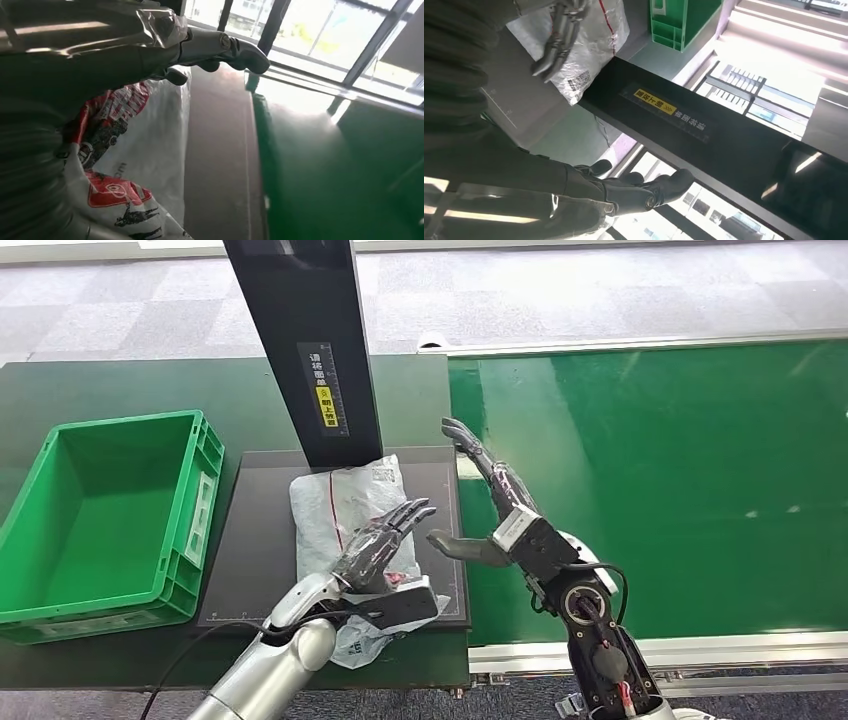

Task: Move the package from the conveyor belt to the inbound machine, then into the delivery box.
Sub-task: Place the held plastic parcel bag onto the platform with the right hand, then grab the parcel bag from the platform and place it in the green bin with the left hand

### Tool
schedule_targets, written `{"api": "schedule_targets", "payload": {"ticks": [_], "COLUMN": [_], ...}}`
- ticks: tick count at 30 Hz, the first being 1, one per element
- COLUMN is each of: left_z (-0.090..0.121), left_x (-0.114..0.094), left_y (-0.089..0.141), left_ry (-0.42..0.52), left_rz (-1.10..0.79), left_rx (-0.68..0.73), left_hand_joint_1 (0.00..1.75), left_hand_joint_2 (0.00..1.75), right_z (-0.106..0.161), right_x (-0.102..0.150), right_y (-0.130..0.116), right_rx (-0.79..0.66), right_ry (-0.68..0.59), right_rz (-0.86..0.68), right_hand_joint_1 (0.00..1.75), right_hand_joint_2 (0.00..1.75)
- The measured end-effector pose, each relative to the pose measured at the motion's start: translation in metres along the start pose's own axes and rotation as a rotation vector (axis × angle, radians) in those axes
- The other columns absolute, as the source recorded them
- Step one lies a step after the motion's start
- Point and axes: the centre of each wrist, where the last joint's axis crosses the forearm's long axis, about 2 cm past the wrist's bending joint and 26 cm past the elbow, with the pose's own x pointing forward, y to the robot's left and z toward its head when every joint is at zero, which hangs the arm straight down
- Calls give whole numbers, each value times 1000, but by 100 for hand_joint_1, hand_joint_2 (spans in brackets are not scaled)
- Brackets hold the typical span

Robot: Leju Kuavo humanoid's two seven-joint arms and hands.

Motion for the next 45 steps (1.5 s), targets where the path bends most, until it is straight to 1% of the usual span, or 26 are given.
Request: {"api": "schedule_targets", "payload": {"ticks": [2,4,5,8,9,10,16,23,35,37,40,41,44,45], "left_z": [-8,-14,-17,-24,-25,-26,-30,-29,-27,-27,-26,-26,-25,-25], "left_x": [-4,-7,-9,-12,-13,-14,-18,-22,-25,-25,-22,-21,-14,-10], "left_y": [-3,-3,-3,0,1,2,8,10,11,12,15,17,29,35], "left_ry": [33,53,62,79,84,88,90,50,44,23,-38,-58,-116,-134], "left_rz": [-58,-78,-83,-86,-86,-84,-69,-59,-58,-46,-9,5,43,47], "left_rx": [-65,-110,-129,-178,-192,-205,-242,-209,-201,-177,-106,-79,11,41], "left_hand_joint_1": [0,0,13,143,174,175,175,175,175,175,175,168,39,2], "left_hand_joint_2": [175,175,175,175,175,175,175,175,175,175,175,175,175,175], "right_z": [1,2,2,2,2,3,5,10,14,15,18,19,23,25], "right_x": [2,4,4,5,4,4,4,3,2,3,3,3,3,3], "right_y": [-2,-5,-7,-10,-11,-12,-16,-19,-20,-20,-20,-20,-20,-20], "right_rx": [-23,-42,-51,-70,-77,-83,-109,-140,-148,-150,-160,-164,-179,-185], "right_ry": [-12,-21,-23,-27,-28,-28,-32,-34,-30,-32,-33,-33,-33,-33], "right_rz": [-6,-9,-10,-15,-15,-16,-16,-20,-18,-18,-19,-19,-16,-14], "right_hand_joint_1": [0,0,0,0,0,0,0,0,0,0,0,0,0,0], "right_hand_joint_2": [175,175,175,175,175,175,175,175,175,175,175,175,175,175]}}
